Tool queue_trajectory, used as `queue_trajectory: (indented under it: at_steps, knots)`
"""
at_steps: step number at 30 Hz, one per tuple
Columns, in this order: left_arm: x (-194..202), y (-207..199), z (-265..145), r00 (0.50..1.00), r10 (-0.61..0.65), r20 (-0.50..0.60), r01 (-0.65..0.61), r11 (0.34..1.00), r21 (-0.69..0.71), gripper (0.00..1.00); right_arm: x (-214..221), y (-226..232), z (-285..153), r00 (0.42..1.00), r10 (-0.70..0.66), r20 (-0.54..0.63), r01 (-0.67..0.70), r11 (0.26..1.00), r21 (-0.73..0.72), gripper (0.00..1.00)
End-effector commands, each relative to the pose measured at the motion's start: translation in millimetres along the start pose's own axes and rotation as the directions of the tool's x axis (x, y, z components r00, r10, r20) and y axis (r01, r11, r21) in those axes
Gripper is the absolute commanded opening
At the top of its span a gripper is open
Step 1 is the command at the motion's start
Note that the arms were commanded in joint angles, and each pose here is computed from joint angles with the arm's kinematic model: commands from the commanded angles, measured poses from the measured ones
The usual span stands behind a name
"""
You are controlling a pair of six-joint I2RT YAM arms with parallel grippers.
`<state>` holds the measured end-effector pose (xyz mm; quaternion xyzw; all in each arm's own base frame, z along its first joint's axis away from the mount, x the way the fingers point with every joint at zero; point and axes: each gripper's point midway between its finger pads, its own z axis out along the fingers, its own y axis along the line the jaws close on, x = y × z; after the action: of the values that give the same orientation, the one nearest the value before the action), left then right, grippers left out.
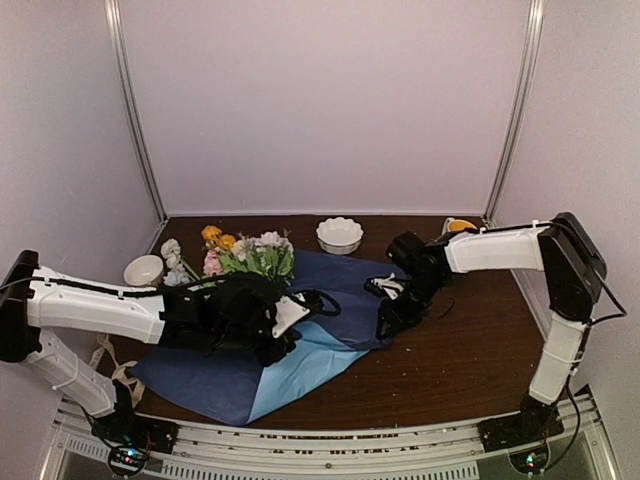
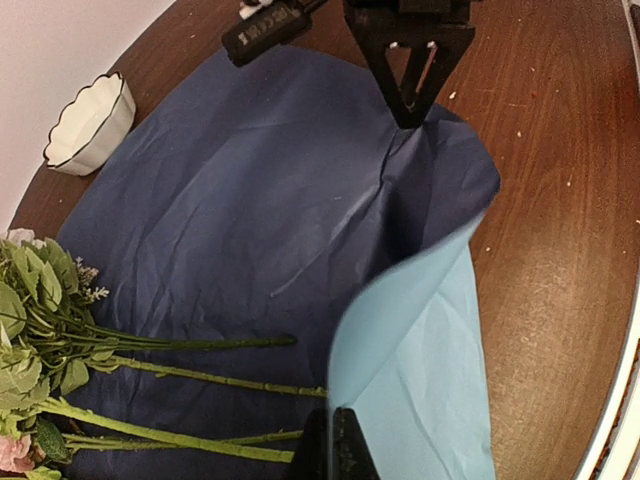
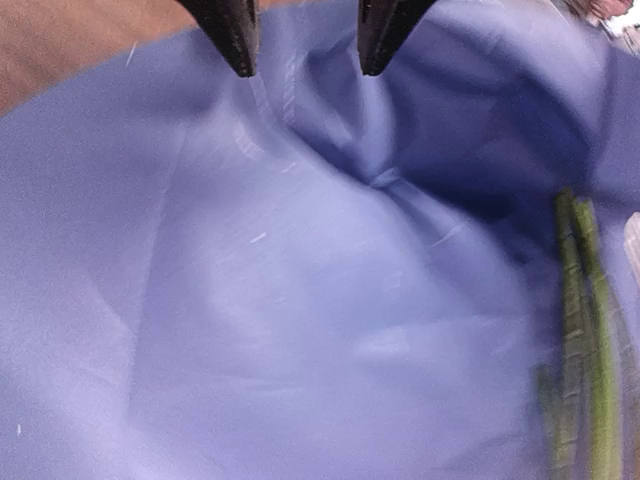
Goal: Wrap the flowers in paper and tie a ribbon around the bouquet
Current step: Adjust the bottom corner of the flattened wrapping paper at the center of the board.
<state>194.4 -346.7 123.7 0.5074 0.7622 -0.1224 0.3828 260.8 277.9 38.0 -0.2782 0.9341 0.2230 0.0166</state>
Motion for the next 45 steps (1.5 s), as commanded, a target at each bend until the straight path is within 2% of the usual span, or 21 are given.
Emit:
queue_trajectory:
  at_steps: [1, 4, 6, 7, 8, 9, 10, 11, 12, 14, 17, 19, 21, 24, 27, 35, 41, 43, 45]
  knots:
    - [-16.9, -2.4, -6.2, 0.996, -0.009, 0.084, 0.006, 0.999, 0.032, 0.0, -12.5, 42.5, -55.0, 0.973, -0.11, 0.204, 0.133, 0.986, -0.103, 0.39]
    - [-19.7, -1.0, -12.2, 0.994, -0.014, 0.107, 0.01, 1.0, 0.029, 0.0, -8.7, 59.7, -73.2, 0.903, -0.207, 0.376, 0.256, 0.963, -0.086, 0.49]
    - [-20.8, -2.6, -14.3, 0.993, -0.017, 0.116, 0.012, 0.999, 0.04, 0.0, -5.4, 72.4, -82.6, 0.801, -0.311, 0.511, 0.379, 0.925, -0.031, 0.53]
    - [-20.7, -3.3, -14.5, 0.993, -0.018, 0.116, 0.013, 0.999, 0.045, 0.0, -2.8, 78.0, -86.4, 0.732, -0.375, 0.568, 0.445, 0.895, 0.016, 0.56]
    - [-20.6, -4.1, -14.5, 0.993, -0.018, 0.116, 0.012, 0.999, 0.049, 0.0, 5.2, 87.4, -87.6, 0.634, -0.482, 0.604, 0.55, 0.831, 0.085, 0.58]
    - [-20.3, -4.5, -14.3, 0.993, -0.019, 0.114, 0.013, 0.999, 0.051, 0.0, 15.5, 97.9, -86.9, 0.509, -0.601, 0.616, 0.667, 0.728, 0.159, 0.6]
    - [-19.9, -5.1, -14.1, 0.993, -0.02, 0.113, 0.014, 0.998, 0.055, 0.0, 24.9, 104.6, -85.7, 0.384, -0.698, 0.604, 0.744, 0.621, 0.245, 0.64]
    - [-19.4, -5.6, -13.7, 0.994, -0.019, 0.112, 0.013, 0.998, 0.057, 0.0, 30.5, 105.8, -82.1, 0.292, -0.761, 0.58, 0.773, 0.544, 0.326, 0.67]
    - [-19.6, -6.2, -13.6, 0.993, -0.019, 0.113, 0.012, 0.998, 0.06, 0.0, 29.7, 104.1, -80.7, 0.224, -0.802, 0.553, 0.774, 0.491, 0.399, 0.68]
    - [-20.5, -7.5, -13.5, 0.993, -0.018, 0.117, 0.01, 0.998, 0.067, 0.0, 28.9, 99.8, -72.1, 0.175, -0.856, 0.486, 0.796, 0.413, 0.442, 0.69]
    - [-21.0, -8.9, -13.2, 0.993, -0.008, 0.117, -0.001, 0.997, 0.074, 0.0, 27.6, 90.9, -46.1, 0.205, -0.903, 0.377, 0.857, 0.352, 0.377, 0.66]
    - [-21.8, -8.6, -13.7, 0.993, -0.003, 0.119, -0.006, 0.997, 0.073, 0.0, 27.6, 86.4, -30.5, 0.237, -0.914, 0.329, 0.88, 0.346, 0.327, 0.63]
    - [-22.0, -8.2, -15.2, 0.993, -0.002, 0.121, -0.006, 0.997, 0.072, 0.0, 26.8, 84.2, -21.9, 0.236, -0.921, 0.309, 0.889, 0.334, 0.315, 0.58]
    - [-20.3, -8.5, -17.2, 0.992, -0.004, 0.125, -0.005, 0.997, 0.074, 0.0, 26.2, 83.9, -15.2, 0.226, -0.928, 0.297, 0.894, 0.319, 0.316, 0.42]
    - [-17.3, -10.2, -18.1, 0.992, -0.007, 0.124, -0.003, 0.997, 0.083, 0.0, 20.8, 81.7, -15.3, 0.244, -0.923, 0.299, 0.877, 0.341, 0.338, 0.26]
    - [-16.2, -14.4, -17.1, 0.992, -0.011, 0.127, -0.003, 0.994, 0.105, 0.0, 18.5, 78.2, -14.6, 0.282, -0.918, 0.279, 0.869, 0.367, 0.332, 0.0]
    - [-11.5, -14.6, -16.4, 0.993, -0.004, 0.119, -0.009, 0.995, 0.103, 0.0, 37.2, 83.1, -18.1, 0.334, -0.893, 0.302, 0.895, 0.401, 0.194, 0.0]
    - [-7.3, -12.0, -16.1, 0.994, 0.005, 0.106, -0.014, 0.996, 0.086, 0.0, 39.4, 87.7, -20.2, 0.378, -0.869, 0.318, 0.888, 0.438, 0.141, 0.0]
    - [-3.3, -8.9, -17.2, 0.995, 0.01, 0.1, -0.017, 0.998, 0.067, 0.0, 36.5, 91.6, -25.8, 0.448, -0.83, 0.333, 0.859, 0.503, 0.1, 0.0]
